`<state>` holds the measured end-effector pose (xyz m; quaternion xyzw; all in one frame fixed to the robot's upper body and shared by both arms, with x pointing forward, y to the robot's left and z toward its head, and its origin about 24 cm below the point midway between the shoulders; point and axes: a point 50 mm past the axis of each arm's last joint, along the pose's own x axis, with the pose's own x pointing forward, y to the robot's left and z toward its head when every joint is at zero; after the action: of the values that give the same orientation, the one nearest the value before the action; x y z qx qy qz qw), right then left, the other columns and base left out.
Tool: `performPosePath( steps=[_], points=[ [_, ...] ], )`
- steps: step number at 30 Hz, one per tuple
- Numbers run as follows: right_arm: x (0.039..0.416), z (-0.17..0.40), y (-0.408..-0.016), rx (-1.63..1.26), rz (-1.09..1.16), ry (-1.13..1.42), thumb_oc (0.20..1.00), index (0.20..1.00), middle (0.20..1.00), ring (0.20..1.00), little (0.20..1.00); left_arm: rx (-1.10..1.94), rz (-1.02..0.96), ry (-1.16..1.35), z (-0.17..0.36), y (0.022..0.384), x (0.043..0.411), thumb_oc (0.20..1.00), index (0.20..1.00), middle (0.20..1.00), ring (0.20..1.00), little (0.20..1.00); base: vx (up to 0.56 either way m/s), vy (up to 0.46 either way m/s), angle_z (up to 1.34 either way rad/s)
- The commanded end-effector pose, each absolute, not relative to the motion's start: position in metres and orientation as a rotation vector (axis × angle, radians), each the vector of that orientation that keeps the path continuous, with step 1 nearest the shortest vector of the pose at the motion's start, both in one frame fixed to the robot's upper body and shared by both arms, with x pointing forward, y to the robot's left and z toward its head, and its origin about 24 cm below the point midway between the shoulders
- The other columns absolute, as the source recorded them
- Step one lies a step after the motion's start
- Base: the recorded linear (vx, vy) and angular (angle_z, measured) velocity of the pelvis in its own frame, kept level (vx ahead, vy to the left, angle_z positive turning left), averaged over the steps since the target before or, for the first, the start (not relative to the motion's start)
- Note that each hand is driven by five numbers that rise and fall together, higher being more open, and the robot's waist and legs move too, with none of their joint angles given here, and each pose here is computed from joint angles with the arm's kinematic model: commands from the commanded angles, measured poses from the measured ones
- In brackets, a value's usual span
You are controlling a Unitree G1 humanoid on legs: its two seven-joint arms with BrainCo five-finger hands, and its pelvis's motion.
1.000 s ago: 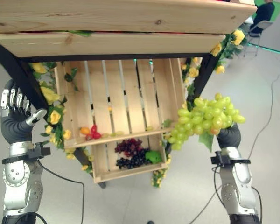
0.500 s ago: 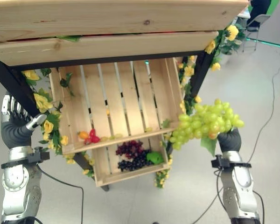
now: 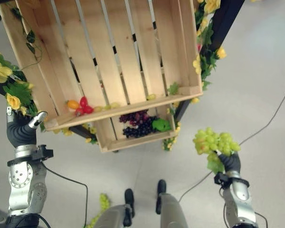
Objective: Pick up the fruits from the basket on one side to the basket on the other side
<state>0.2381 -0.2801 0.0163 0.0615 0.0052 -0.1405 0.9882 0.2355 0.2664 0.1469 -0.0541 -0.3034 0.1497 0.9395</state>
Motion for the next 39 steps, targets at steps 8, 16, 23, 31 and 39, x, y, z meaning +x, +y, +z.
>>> performPosePath(
  steps=[8,16,23,31,39],
  points=[
    [0.273,0.029,-0.253,0.001,-0.186,-0.055,0.200,0.200,0.200,0.200,0.200,-0.070,0.224,-0.648,0.151,0.250,0.233,1.000,1.000,1.000,1.000,1.000,-0.02,-0.009,0.03],
    [0.306,0.039,-0.202,-0.136,0.013,-0.055,0.200,0.200,0.200,0.200,0.200,-0.083,0.185,-0.645,0.150,0.240,0.238,1.000,1.000,1.000,1.000,1.000,-0.01,-0.005,0.01],
    [0.325,0.066,-0.173,-0.225,0.118,-0.150,0.200,0.200,0.200,0.200,0.200,-0.094,0.136,-0.636,0.149,0.231,0.243,1.000,1.000,1.000,1.000,1.000,0.01,-0.023,0.08],
    [0.346,0.102,-0.144,-0.266,0.173,-0.265,0.200,0.200,0.200,0.200,0.200,-0.096,0.094,-0.647,0.154,0.222,0.249,1.000,1.000,1.000,1.000,1.000,0.01,-0.019,0.09],
    [0.365,0.145,-0.135,-0.270,0.160,-0.373,0.200,0.200,0.200,0.200,0.200,-0.082,0.060,-0.652,0.157,0.218,0.254,1.000,1.000,1.000,1.000,1.000,0.00,-0.006,0.03]
  ],
)
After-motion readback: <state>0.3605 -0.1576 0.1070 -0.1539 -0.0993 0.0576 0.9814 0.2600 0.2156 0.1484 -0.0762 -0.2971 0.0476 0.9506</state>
